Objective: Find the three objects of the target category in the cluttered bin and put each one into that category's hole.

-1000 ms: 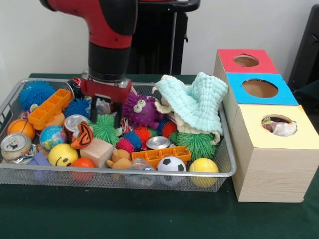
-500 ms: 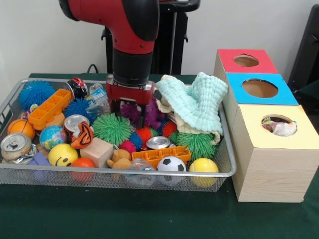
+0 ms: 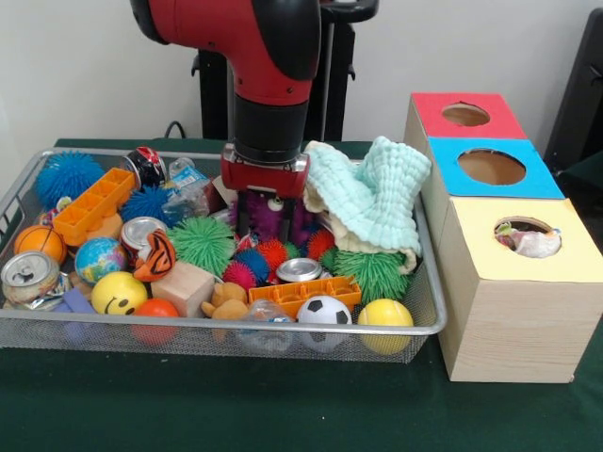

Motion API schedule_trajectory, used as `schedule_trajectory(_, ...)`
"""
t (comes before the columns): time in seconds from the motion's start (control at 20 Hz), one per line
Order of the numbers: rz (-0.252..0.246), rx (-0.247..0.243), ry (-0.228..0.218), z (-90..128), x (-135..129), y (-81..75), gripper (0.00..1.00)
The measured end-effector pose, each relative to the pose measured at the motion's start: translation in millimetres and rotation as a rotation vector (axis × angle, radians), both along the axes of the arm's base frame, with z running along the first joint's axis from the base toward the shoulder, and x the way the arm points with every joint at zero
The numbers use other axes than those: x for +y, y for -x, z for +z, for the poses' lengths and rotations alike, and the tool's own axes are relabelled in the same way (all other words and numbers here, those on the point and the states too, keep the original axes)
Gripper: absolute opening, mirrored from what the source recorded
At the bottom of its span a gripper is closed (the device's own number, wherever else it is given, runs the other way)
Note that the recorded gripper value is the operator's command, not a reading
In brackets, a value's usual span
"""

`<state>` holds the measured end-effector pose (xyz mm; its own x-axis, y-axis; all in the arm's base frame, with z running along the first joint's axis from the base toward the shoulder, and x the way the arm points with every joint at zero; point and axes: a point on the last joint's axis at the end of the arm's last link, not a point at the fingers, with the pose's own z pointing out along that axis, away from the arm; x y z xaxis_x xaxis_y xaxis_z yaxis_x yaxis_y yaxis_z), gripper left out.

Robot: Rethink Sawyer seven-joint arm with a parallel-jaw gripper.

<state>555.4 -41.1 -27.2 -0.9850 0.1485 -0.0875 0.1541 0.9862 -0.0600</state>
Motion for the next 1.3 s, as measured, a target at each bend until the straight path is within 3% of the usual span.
schedule_trajectory(0.35, -0.003, 0.021, -0.002, -9.6, 8.8, 5.1, 1.00)
schedule_trajectory(1.3, 0.007, 0.030, 0.078, -2.8, 0.9, 9.1, 1.00)
